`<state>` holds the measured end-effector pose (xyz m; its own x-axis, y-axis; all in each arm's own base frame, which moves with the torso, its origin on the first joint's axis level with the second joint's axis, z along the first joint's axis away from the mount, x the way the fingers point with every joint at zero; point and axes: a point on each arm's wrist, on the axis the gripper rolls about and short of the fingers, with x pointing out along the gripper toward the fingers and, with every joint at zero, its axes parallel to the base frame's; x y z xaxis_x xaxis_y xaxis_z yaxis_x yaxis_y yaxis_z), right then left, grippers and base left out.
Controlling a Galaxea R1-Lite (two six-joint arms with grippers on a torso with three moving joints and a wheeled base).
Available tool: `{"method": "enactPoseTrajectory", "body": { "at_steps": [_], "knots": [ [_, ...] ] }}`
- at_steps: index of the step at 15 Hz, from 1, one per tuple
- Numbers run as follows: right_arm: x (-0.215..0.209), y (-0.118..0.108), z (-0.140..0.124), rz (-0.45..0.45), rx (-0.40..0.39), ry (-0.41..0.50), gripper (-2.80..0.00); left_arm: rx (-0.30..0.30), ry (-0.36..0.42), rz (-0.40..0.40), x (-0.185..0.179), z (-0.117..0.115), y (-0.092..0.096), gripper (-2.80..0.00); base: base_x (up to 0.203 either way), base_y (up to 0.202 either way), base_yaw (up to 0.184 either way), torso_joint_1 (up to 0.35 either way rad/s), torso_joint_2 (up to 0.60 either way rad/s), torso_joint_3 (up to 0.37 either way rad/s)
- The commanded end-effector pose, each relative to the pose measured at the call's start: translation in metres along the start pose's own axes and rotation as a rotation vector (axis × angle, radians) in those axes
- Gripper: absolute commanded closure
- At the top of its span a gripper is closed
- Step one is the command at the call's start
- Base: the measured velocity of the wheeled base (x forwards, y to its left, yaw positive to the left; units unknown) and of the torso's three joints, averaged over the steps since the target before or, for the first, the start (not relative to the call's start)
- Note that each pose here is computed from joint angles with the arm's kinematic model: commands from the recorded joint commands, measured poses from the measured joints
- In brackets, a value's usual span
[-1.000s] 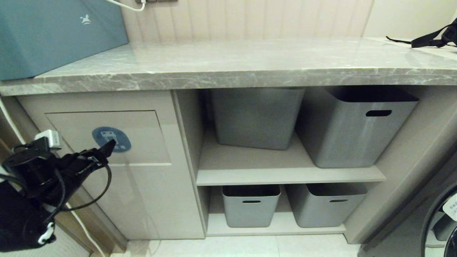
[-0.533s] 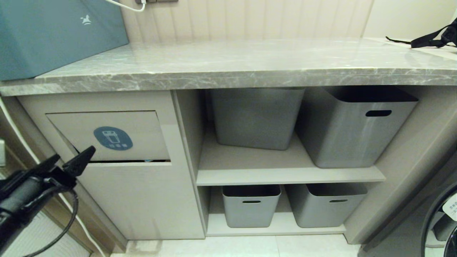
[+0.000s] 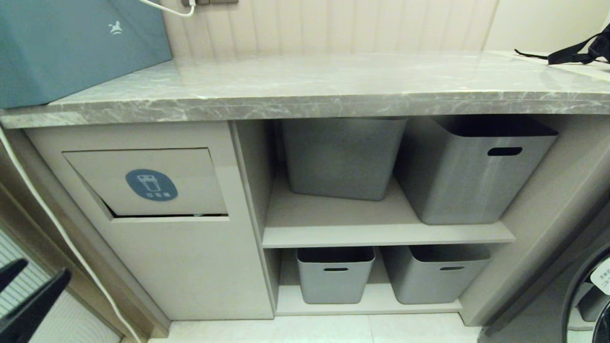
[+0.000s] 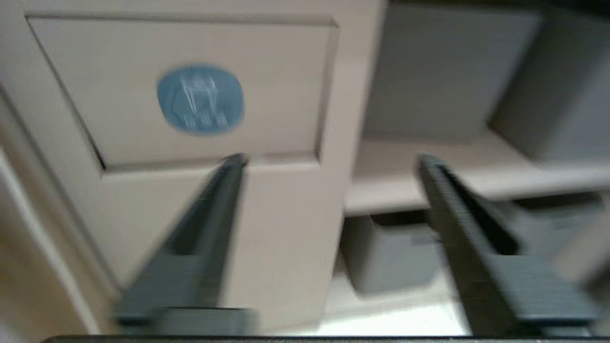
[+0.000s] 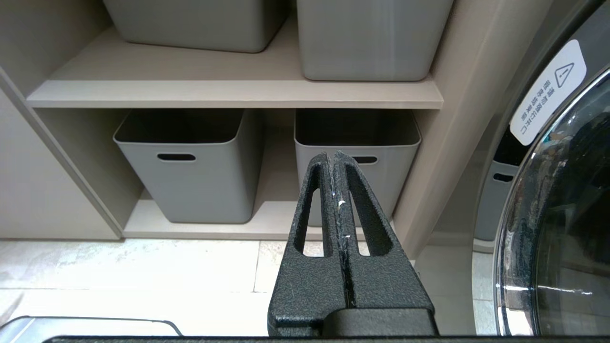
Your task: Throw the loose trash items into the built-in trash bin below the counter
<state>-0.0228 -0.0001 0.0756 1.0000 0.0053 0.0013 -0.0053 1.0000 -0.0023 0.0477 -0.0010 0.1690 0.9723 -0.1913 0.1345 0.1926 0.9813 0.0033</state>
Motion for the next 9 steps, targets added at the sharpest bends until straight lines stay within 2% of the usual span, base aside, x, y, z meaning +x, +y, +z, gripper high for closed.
{"method": "enactPoseTrajectory", "body": {
  "at_steps": [1,2,3,4,6,9],
  "knots": [
    [0.000,0.000,0.000,0.001,0.001,-0.002,0.00,0.011,0.031,-0.002,-0.043,-0.017,-0.014,0.00,0.000,0.000,0.000,0.000,0.00,0.000],
    [0.000,0.000,0.000,0.001,0.001,-0.002,0.00,0.028,0.059,0.000,-0.050,-0.022,-0.016,0.00,0.000,0.000,0.000,0.000,0.00,0.000],
    [0.000,0.000,0.000,0.001,0.001,-0.002,0.00,0.047,0.131,0.019,-0.053,-0.031,-0.016,0.00,0.000,0.000,0.000,0.000,0.00,0.000],
    [0.000,0.000,0.000,0.001,0.001,-0.002,0.00,0.062,0.219,0.086,-0.054,-0.045,-0.014,0.00,0.000,0.000,0.000,0.000,0.00,0.000],
    [0.000,0.000,0.000,0.001,0.001,-0.002,0.00,0.079,0.325,0.205,-0.056,-0.072,-0.010,0.00,0.000,0.000,0.000,0.000,0.00,0.000],
    [0.000,0.000,0.000,0.001,0.001,-0.002,0.00,0.065,0.415,0.224,-0.054,-0.076,-0.009,0.00,0.000,0.000,0.000,0.000,0.00,0.000]
  ]
}}
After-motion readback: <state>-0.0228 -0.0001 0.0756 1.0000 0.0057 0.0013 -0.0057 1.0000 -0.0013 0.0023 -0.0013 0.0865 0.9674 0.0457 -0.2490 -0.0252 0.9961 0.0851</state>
